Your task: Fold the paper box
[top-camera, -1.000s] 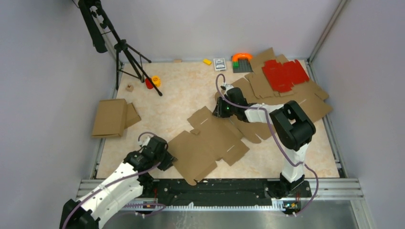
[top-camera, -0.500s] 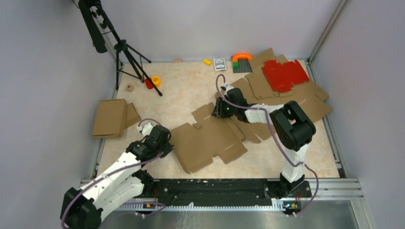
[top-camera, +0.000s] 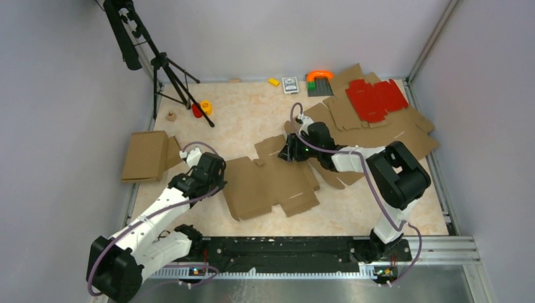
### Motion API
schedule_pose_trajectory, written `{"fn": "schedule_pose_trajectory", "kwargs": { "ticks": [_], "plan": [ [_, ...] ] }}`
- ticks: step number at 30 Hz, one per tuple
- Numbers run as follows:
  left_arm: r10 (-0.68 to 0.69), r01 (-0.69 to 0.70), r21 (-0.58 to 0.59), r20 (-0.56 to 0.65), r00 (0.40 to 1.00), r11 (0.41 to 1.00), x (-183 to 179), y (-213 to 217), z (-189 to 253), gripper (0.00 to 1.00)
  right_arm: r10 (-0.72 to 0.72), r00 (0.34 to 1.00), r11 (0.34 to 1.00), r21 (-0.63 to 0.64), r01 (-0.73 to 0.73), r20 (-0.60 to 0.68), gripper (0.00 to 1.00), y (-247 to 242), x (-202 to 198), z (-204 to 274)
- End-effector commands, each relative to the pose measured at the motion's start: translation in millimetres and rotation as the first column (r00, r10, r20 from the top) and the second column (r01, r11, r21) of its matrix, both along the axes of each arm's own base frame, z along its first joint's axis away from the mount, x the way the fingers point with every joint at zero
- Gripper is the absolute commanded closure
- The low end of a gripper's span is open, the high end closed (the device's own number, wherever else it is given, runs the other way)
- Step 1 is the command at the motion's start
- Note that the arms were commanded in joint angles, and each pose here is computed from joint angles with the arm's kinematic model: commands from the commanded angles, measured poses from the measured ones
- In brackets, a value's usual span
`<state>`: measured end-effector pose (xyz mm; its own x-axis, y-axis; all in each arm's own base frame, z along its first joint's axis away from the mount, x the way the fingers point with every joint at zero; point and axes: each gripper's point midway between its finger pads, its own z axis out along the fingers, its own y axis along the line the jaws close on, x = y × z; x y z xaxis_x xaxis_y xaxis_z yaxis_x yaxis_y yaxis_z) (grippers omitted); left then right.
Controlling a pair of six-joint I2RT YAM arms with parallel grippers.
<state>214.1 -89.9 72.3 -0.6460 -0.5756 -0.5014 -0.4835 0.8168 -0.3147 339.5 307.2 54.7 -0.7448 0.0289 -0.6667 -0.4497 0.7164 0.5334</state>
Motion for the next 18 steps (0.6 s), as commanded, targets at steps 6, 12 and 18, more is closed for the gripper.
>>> {"fn": "schedule_pose_trajectory", "kwargs": {
  "ticks": [6,12,18],
  "plan": [
    [-0.042,0.028,0.148,0.096,0.994,0.989,27.3,27.6,23.3,1.0,-0.02,0.98,0.996,0.087,0.003,0.199,0.4,-2.3,8.1,52.6],
    [-0.104,0.085,0.214,0.081,0.991,0.973,36.8,37.5,34.4,1.0,-0.078,0.958,0.997,0.029,0.073,0.277,0.34,-21.9,14.6,60.0],
    [-0.109,0.084,0.187,0.125,0.986,0.979,39.5,41.4,50.0,1.0,-0.147,0.946,0.988,0.002,0.153,0.287,0.25,-40.8,18.0,62.1]
  ]
}}
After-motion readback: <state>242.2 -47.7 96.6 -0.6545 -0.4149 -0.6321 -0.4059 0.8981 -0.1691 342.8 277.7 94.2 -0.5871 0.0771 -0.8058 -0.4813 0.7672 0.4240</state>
